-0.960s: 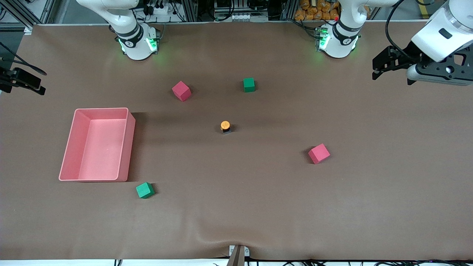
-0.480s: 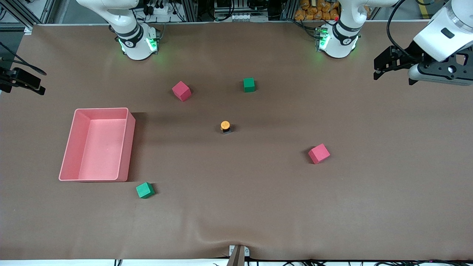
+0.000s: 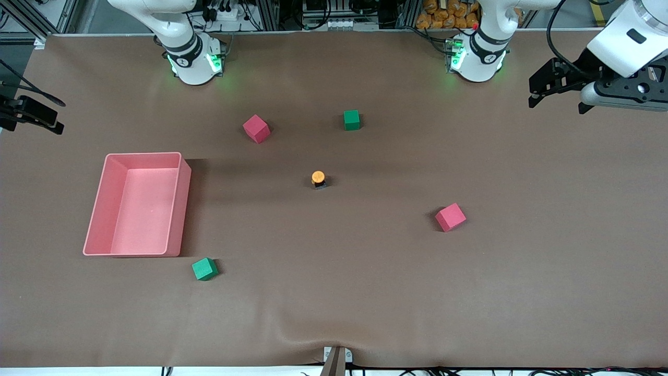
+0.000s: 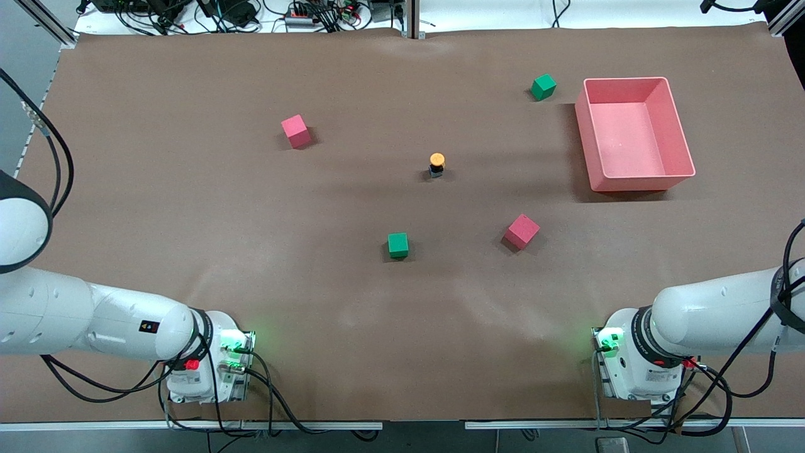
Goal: Place and upright button with both arms
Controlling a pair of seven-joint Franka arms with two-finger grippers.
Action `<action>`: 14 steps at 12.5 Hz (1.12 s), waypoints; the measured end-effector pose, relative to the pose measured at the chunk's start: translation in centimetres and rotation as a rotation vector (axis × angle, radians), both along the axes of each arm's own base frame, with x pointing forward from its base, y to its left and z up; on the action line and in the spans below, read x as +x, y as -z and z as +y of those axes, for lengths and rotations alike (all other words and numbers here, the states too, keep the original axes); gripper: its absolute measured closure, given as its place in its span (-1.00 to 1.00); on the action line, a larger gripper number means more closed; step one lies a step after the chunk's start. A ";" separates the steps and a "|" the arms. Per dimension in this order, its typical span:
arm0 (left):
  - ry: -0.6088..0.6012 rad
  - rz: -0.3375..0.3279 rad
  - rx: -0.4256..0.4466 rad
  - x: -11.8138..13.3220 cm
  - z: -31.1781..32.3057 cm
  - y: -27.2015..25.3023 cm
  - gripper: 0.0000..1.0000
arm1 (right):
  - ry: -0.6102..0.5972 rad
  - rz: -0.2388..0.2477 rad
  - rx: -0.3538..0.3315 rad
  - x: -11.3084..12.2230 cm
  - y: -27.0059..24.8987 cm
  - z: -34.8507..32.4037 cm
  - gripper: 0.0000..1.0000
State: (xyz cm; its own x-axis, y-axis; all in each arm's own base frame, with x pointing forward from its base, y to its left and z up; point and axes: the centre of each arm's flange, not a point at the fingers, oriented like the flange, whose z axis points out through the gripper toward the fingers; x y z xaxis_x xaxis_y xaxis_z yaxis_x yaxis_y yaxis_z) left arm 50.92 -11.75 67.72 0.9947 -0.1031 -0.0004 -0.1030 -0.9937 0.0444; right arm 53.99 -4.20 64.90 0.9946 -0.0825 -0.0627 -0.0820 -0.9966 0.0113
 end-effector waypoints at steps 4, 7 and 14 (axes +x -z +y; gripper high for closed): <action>-0.009 0.005 0.001 -0.1 0.2 0.1 -1.00 | 0.000 -0.001 0.000 0.0 0.0 0.0 -1.00; -0.012 0.008 0.002 -0.7 0.4 0.2 -1.00 | 0.000 0.002 0.000 0.0 0.0 0.0 -1.00; -0.116 0.029 0.027 -1.2 6.7 1.3 -1.00 | 0.025 0.005 0.000 -0.2 0.0 -1.4 -1.00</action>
